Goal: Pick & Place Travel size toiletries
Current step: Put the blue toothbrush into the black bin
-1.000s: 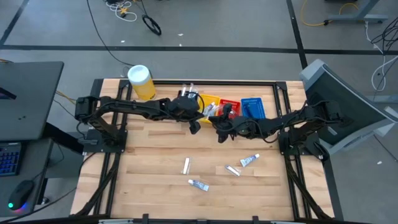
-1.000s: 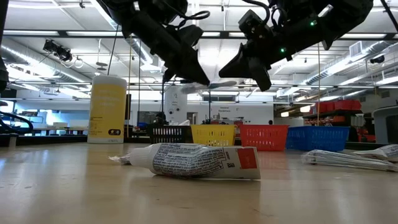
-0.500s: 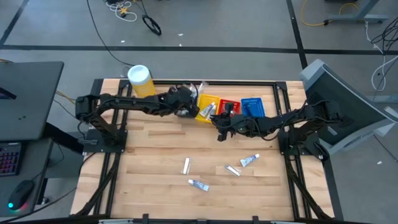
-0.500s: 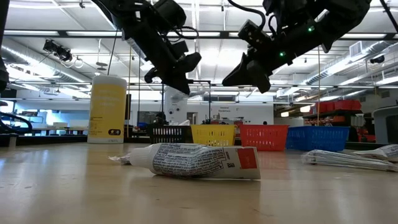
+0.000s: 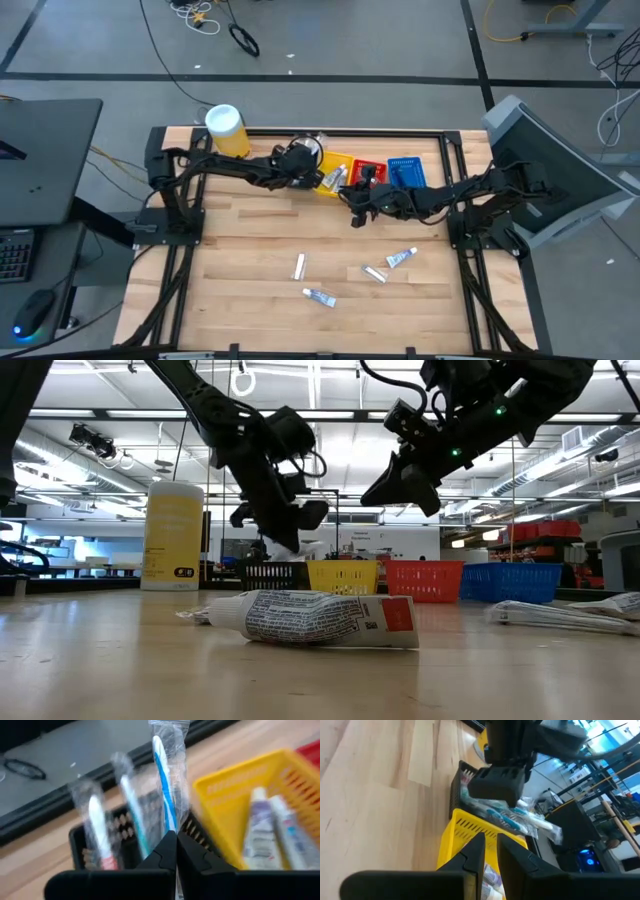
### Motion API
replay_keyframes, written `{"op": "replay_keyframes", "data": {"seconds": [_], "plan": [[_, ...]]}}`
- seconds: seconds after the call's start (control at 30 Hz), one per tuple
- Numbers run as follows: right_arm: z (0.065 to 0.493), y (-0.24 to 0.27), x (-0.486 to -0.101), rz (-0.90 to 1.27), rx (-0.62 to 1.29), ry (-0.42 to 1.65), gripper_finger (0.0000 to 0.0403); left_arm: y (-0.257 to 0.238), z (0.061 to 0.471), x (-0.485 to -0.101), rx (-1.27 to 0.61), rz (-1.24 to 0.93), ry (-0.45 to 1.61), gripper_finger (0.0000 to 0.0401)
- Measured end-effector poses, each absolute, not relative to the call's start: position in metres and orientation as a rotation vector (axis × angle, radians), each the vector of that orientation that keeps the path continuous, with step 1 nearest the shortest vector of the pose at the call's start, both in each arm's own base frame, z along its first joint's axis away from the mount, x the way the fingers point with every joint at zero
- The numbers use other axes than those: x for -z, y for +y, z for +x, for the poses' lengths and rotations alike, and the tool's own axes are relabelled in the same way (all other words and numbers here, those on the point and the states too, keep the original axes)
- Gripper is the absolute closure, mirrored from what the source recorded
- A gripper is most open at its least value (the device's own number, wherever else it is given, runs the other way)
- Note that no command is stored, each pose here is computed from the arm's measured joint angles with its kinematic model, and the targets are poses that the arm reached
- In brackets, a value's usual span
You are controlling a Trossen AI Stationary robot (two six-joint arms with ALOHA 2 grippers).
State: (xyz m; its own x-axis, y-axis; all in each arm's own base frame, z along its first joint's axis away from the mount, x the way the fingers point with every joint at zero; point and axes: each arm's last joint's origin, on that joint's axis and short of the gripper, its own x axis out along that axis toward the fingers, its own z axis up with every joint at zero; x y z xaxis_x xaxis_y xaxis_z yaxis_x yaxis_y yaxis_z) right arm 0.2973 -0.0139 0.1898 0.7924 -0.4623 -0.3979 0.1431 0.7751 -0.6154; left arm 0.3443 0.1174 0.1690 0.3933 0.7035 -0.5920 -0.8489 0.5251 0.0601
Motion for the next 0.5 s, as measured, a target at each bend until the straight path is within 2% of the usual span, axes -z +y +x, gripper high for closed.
{"op": "replay_keyframes", "data": {"seconds": [0.33, 0.5], "plan": [[0.297, -0.0195, -0.1893, -0.571, 0.352, 0.571, 0.0347, 0.1188, 0.3461, -0.1591, -1.011, -0.286, 0.622, 0.0391], [0.2969, -0.0195, -0.1891, -0.564, 0.353, 0.572, 0.0347, 0.1187, 0.3466, -0.1572, -1.01, -0.302, 0.622, 0.0372]]}}
